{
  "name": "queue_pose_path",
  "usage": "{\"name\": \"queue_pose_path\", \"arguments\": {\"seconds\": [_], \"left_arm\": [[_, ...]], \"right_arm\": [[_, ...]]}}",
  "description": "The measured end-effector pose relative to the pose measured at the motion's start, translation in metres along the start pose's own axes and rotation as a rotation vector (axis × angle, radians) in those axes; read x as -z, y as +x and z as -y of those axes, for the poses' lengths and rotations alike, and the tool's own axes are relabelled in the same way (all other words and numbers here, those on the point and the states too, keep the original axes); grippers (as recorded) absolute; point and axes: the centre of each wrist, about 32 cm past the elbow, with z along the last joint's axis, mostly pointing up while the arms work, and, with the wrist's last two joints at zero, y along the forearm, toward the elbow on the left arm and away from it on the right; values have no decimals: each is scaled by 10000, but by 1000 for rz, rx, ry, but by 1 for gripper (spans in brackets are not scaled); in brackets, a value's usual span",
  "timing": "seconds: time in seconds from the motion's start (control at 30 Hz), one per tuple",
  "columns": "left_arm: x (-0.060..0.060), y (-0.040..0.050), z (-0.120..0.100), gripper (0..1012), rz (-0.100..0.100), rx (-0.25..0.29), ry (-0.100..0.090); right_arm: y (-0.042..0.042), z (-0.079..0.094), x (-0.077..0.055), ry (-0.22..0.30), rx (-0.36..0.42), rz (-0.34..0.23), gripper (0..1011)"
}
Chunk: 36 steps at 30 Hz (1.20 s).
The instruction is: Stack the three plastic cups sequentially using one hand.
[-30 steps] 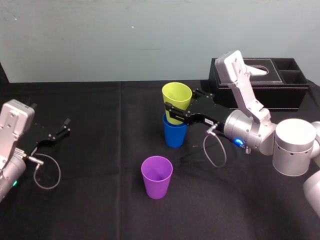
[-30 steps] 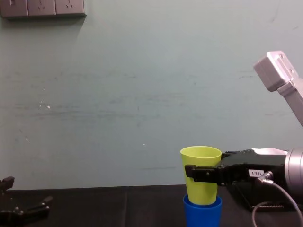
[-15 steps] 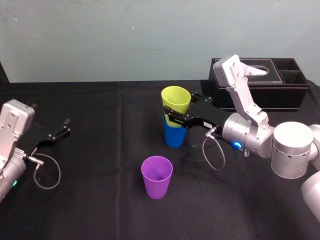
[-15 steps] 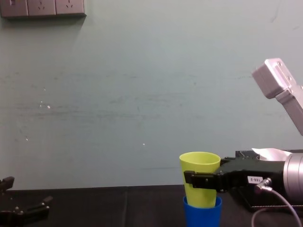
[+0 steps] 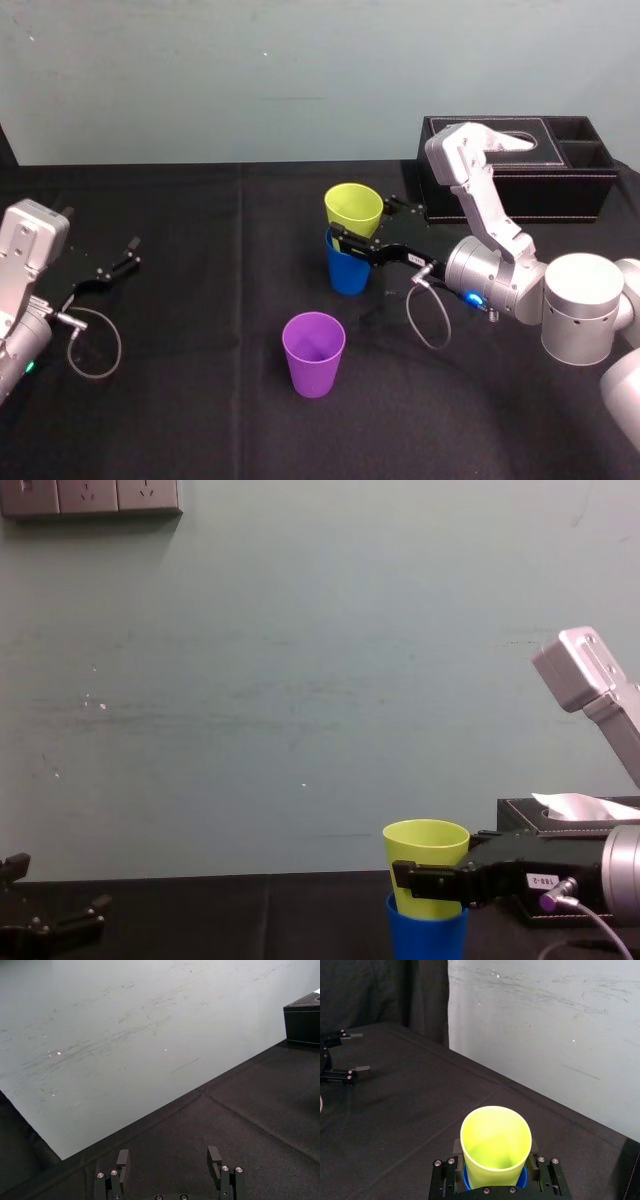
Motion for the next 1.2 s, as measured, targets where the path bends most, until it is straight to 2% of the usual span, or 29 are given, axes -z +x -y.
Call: {"name": "queue_pose_path", "arguments": {"seconds": [0.3, 0.43, 0.7, 1.2], "left_arm": [[0, 0, 0, 1010, 0, 0, 0], [0, 0, 0, 1010, 0, 0, 0], [0, 0, 0, 1010, 0, 0, 0], [0, 0, 0, 1010, 0, 0, 0]], "right_arm": [[2, 2, -3, 0, 0, 0, 733], [2, 2, -6, 0, 1, 0, 790], [1, 3, -10, 1, 1, 1, 1003], [-14, 26, -20, 11, -1, 4, 1003]]}}
